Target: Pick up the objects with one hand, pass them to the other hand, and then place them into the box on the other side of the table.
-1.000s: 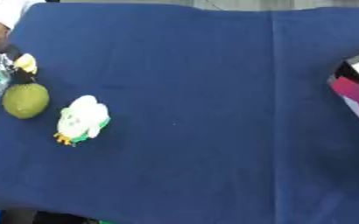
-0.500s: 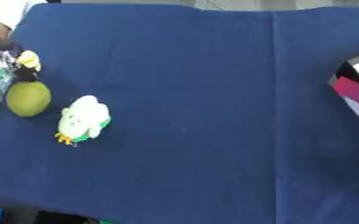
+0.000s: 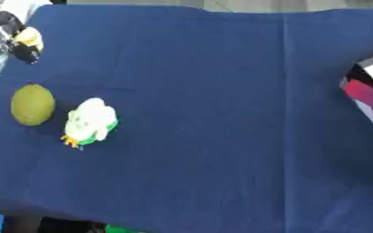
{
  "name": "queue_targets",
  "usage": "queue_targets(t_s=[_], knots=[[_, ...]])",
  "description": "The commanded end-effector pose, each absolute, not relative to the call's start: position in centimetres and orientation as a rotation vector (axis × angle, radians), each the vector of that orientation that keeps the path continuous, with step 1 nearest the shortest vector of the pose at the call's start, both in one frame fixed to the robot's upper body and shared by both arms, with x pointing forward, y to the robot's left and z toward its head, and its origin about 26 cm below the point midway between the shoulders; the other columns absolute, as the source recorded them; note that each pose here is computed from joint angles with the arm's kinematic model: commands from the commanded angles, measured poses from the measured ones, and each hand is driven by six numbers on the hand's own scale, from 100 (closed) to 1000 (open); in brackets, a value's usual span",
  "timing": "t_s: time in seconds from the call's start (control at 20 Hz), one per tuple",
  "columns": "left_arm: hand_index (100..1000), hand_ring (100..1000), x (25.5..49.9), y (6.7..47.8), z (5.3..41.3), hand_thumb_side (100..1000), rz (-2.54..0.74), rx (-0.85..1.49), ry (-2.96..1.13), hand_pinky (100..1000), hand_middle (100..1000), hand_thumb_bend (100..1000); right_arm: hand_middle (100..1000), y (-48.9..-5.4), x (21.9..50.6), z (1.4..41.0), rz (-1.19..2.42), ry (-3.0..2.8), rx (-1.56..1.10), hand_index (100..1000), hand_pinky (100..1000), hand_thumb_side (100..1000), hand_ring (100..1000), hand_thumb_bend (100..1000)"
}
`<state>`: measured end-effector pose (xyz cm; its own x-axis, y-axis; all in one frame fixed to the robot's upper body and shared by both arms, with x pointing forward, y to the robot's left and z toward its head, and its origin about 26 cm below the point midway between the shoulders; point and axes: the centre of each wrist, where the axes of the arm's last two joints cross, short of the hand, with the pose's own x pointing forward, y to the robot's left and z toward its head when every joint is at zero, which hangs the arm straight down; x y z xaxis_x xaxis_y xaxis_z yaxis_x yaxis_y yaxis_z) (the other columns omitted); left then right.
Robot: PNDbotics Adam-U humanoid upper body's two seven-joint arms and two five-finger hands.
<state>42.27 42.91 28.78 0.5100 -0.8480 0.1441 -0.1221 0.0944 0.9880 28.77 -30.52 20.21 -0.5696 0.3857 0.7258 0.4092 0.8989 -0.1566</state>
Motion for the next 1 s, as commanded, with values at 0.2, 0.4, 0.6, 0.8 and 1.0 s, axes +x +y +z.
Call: queue_targets(t_s=[0.2,0.4,0.6,0.8,1.0], knots=[[629,697,39.0,42.5,33.6,132,-0.691,1.451,-1.045,747,549,100,864,-33.1,28.4,23.8,0.029,-2.335,-0.668,834,707,308,848,100],[629,692,36.6,40.7,34.9,174,-0.731,1.386,-1.183,752,542,100,865,-34.0,28.2,25.2,0.058,-2.355,-0.693,836,712,282,849,100],[630,679,34.4,37.9,34.9,201,-0.805,1.304,-1.303,753,540,100,865,-34.6,28.0,27.0,0.116,-2.356,-0.728,836,717,248,849,100],[629,671,32.9,34.7,34.2,229,-0.9,1.219,-1.397,755,537,100,864,-34.6,27.9,29.6,0.207,-2.352,-0.748,836,722,209,850,100],[630,667,31.8,31.2,33.1,272,-0.986,1.105,-1.51,758,533,100,863,-33.7,28.0,32.4,0.322,-2.326,-0.72,836,726,203,850,100]])
